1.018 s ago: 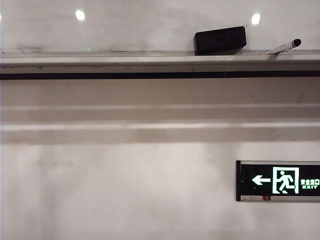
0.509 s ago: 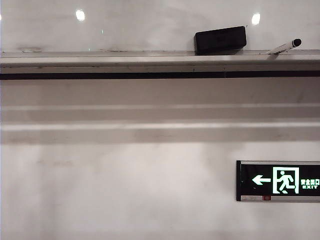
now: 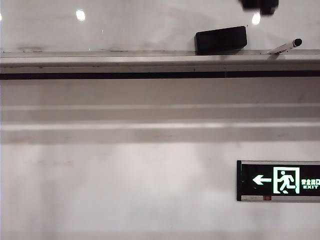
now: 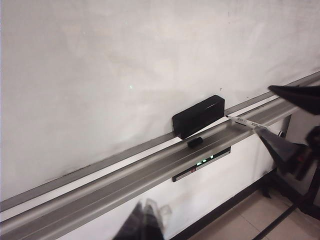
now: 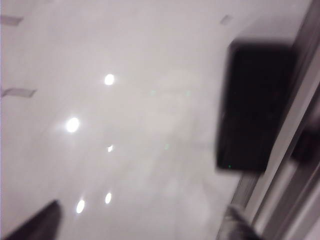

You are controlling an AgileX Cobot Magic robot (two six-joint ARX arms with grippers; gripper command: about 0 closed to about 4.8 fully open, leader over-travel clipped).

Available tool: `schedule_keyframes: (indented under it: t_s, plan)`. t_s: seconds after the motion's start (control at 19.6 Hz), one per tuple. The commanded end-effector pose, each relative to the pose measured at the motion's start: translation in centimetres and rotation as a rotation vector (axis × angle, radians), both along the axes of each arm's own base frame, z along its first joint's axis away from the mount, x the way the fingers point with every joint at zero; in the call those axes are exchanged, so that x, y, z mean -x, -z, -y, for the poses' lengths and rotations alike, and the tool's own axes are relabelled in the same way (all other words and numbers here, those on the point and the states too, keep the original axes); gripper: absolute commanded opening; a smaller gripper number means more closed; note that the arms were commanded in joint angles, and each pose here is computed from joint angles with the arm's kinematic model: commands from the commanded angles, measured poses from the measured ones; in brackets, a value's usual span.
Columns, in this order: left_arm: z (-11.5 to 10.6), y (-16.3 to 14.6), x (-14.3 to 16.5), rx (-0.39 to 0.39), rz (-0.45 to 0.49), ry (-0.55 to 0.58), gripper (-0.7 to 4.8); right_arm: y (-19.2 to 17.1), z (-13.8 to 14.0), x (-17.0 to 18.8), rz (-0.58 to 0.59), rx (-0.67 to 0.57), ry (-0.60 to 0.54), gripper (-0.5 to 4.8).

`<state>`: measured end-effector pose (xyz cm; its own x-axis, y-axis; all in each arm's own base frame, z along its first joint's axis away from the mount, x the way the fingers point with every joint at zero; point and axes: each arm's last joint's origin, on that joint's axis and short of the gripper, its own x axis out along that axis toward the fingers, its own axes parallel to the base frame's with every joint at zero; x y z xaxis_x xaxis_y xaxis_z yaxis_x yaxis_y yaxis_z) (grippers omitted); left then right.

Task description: Wipe the whiteboard clean using the black magnetic whiteboard eraser attached to the whiteboard.

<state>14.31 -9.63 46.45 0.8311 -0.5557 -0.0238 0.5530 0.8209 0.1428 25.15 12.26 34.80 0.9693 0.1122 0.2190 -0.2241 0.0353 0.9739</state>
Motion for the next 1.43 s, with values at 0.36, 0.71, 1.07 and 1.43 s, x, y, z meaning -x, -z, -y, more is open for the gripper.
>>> schedule_keyframes:
  t_s: [0.36,0.71,1.07,1.43]
  plan:
    - [-0.1,-0.4,0.1,0.007,0.022,0.006,-0.06,0.6,-1.2,-4.4,0.023,0.052,0.044,4.13]
    - [-0.1,-0.4,0.1,0.007,0.022,0.006,-0.06,-0.3,-0.6,-7.0,-0.023,0.112,0.111,4.08]
    - [-0.1,-0.4,0.1,0.009,0.025,0.006,-0.06,0.4,0.6,-7.9,-0.085,0.16,0.136,4.08]
    - [-0.1,-0.5,0.1,0.015,0.034,0.007,-0.06,1.8,-0.1,-9.6,-0.11,0.17,0.129,3.61]
